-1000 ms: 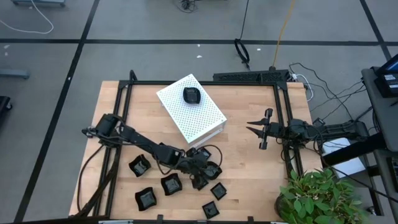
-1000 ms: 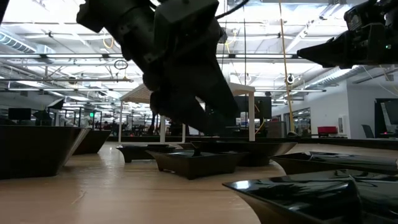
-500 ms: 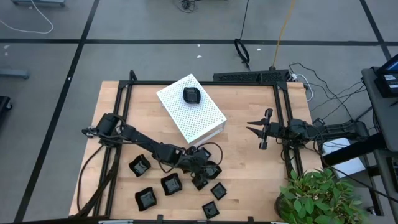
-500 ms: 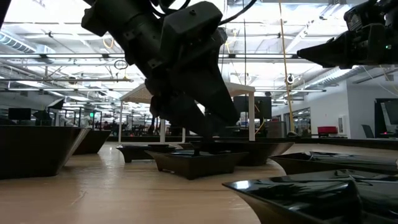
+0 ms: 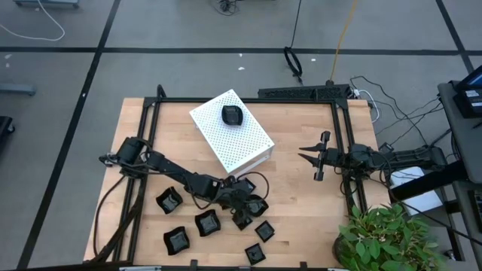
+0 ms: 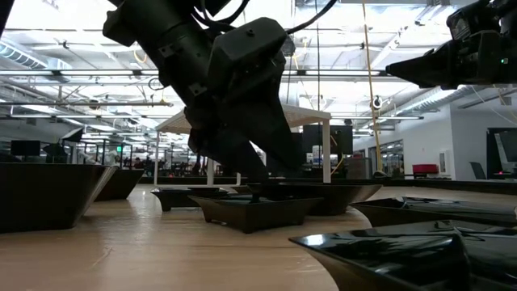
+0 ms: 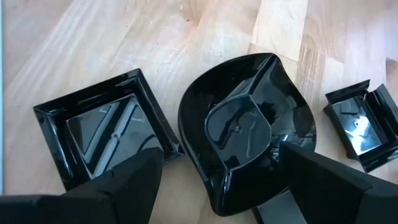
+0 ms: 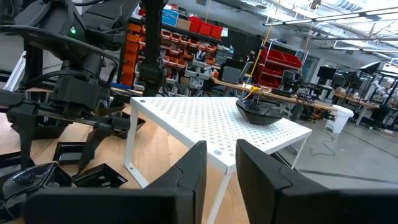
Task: Pick & Place Mini shaped plates
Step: Stack the leaf-shaped plate on top of the stacked leaf-shaped plates on the shelf
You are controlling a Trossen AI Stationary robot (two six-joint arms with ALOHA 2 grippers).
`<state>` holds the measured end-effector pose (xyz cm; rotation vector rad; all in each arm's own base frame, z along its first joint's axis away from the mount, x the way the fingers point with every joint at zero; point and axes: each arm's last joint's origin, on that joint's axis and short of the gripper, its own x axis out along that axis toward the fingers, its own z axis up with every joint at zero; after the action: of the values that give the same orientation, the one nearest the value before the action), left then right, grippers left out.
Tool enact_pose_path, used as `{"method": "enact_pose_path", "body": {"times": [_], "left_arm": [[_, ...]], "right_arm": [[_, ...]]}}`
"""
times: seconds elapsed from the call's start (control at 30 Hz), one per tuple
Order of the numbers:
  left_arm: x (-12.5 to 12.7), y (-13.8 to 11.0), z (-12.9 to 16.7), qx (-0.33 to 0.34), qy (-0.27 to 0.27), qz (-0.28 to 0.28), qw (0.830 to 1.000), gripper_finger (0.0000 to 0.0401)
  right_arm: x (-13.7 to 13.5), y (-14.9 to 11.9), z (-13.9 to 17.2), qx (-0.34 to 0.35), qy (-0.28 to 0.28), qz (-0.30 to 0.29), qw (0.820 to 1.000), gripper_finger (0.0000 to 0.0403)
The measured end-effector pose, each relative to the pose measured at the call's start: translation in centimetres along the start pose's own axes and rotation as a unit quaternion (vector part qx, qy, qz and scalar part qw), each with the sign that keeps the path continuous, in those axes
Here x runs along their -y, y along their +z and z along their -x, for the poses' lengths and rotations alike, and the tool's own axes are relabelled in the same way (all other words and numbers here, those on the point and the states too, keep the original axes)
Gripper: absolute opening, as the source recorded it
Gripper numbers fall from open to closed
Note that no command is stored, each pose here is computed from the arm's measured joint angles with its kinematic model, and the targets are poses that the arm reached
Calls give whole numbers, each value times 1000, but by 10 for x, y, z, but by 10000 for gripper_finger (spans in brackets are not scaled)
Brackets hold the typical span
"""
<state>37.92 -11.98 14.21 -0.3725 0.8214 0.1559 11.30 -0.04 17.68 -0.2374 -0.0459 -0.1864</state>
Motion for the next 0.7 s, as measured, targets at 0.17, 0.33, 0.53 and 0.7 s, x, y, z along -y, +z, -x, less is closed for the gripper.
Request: {"method": "enact_pose_path", "body": {"times": [0.17, 0.33, 0.53, 0.7], "left_arm": [[0, 0, 0, 2, 1, 3, 1000, 324], [1, -1, 0, 1, 0, 2, 1000, 323], [5, -3, 1, -5, -10, -2, 1000, 323], [9, -7, 2, -10, -19, -9, 1000, 299]], "right_arm": [[0, 0, 0, -2, 1, 0, 1000, 73], [0, 0, 0, -2, 1, 0, 1000, 73], [0, 0, 0, -2, 0, 0, 1000, 73], [0, 0, 0, -2, 0, 0, 1000, 73]]}}
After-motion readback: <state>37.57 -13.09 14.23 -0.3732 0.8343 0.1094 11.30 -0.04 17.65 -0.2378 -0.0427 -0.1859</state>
